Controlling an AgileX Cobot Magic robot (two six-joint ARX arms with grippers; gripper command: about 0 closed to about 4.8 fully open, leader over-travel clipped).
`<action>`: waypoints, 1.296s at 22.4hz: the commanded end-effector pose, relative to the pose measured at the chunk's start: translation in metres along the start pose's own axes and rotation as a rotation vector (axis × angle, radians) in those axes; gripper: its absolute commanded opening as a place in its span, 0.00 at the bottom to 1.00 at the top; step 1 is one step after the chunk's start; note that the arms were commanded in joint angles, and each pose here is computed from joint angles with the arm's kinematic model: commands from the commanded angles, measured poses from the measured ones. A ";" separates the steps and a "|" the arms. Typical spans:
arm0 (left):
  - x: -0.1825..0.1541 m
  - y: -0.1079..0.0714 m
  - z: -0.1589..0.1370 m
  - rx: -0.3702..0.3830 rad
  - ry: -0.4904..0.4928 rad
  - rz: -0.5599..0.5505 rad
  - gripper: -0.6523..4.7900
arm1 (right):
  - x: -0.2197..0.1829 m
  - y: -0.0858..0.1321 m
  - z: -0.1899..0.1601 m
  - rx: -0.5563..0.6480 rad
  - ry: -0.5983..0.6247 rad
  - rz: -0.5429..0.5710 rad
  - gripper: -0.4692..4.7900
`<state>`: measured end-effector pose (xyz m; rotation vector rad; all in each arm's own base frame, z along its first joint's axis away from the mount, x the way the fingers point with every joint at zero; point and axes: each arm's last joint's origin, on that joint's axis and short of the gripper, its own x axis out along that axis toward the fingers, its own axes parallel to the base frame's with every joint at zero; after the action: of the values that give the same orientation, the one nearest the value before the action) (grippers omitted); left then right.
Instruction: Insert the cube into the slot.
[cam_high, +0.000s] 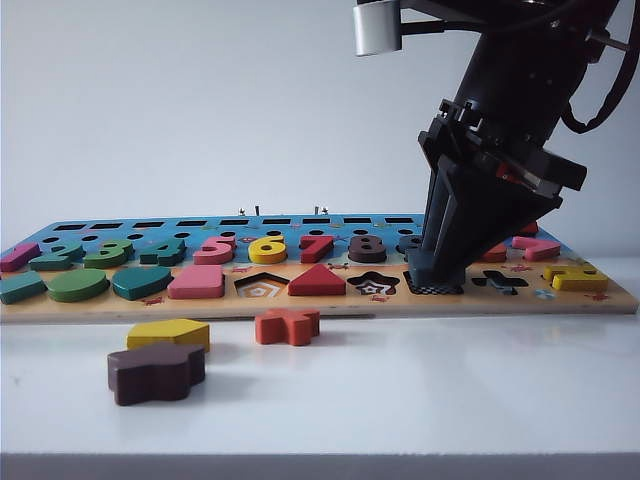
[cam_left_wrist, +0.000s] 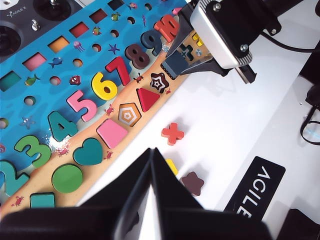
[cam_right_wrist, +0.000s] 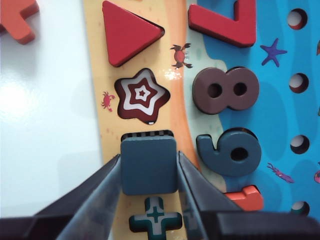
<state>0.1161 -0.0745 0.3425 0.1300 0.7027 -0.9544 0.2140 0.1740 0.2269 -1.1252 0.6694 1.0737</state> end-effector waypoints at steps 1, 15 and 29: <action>0.000 0.000 0.002 0.010 -0.015 -0.007 0.15 | 0.000 -0.001 0.001 -0.005 -0.011 -0.012 0.31; 0.000 0.000 0.002 0.010 -0.016 -0.007 0.15 | 0.002 -0.001 0.001 -0.004 -0.009 -0.008 0.31; 0.000 0.000 0.002 0.013 -0.018 -0.007 0.15 | 0.002 -0.001 0.001 0.007 -0.015 -0.003 0.39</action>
<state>0.1161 -0.0745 0.3425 0.1300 0.7027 -0.9544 0.2153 0.1751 0.2250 -1.1209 0.6726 1.0738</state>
